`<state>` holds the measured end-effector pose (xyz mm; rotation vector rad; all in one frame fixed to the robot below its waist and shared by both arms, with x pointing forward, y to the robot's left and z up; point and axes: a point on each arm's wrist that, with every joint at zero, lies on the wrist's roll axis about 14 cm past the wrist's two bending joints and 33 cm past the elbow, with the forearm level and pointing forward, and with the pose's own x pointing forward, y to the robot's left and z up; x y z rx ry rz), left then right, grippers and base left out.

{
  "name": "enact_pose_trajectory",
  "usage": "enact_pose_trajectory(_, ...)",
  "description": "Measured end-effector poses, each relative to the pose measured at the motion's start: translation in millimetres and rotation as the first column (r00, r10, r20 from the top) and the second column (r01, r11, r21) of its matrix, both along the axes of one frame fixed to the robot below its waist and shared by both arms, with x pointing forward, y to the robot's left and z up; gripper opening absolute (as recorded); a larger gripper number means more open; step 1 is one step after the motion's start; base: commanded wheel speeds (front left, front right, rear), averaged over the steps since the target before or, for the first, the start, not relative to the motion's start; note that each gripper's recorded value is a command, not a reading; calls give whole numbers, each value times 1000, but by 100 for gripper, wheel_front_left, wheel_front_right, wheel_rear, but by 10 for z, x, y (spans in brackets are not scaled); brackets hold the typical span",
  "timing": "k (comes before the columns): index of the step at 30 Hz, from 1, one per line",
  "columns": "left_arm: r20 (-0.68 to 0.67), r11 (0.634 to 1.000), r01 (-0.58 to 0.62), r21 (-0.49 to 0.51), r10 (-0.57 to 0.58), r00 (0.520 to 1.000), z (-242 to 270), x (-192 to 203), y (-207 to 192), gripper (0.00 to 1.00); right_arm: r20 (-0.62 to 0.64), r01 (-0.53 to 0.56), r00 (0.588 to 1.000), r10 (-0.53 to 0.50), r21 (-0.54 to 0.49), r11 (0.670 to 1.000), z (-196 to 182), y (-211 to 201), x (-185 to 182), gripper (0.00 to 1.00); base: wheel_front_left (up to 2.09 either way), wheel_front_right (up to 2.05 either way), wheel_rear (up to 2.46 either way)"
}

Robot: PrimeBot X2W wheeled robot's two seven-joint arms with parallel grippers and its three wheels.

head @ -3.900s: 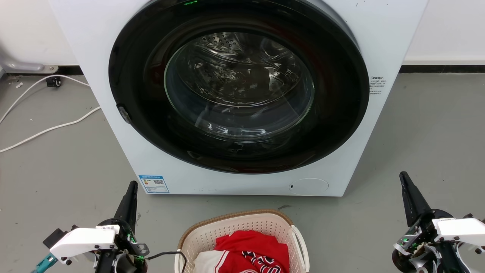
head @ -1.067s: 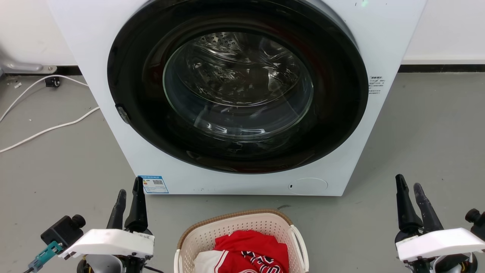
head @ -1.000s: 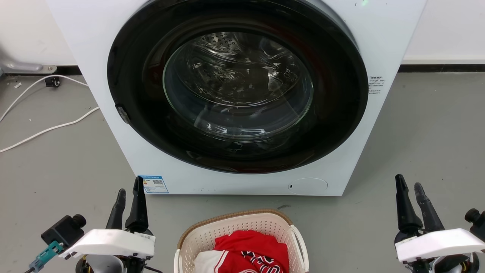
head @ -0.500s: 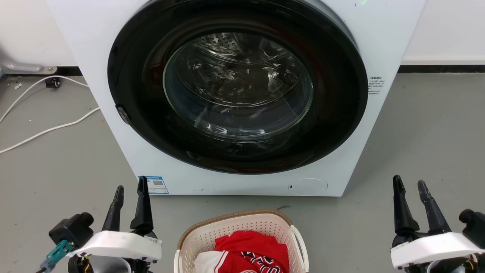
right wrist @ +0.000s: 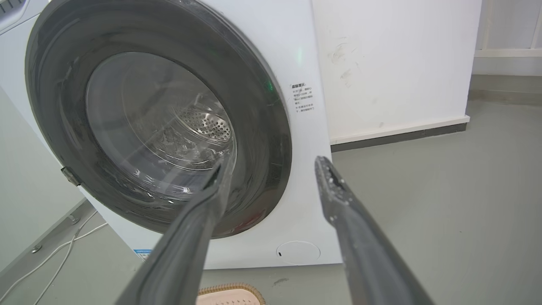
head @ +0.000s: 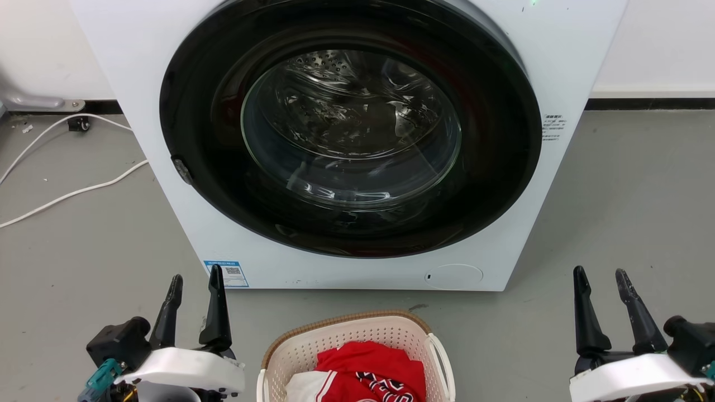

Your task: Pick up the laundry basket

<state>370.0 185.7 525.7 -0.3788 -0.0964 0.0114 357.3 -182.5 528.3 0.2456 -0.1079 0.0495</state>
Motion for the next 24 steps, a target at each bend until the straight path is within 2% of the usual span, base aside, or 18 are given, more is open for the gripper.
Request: enact_pose_trajectory(24, 33, 975, -11, 221, 4, 999, 33, -60, -23, 100, 28, -20, 999, 26, -212, 977, 7, 90, -74, 100, 0, 0, 0)
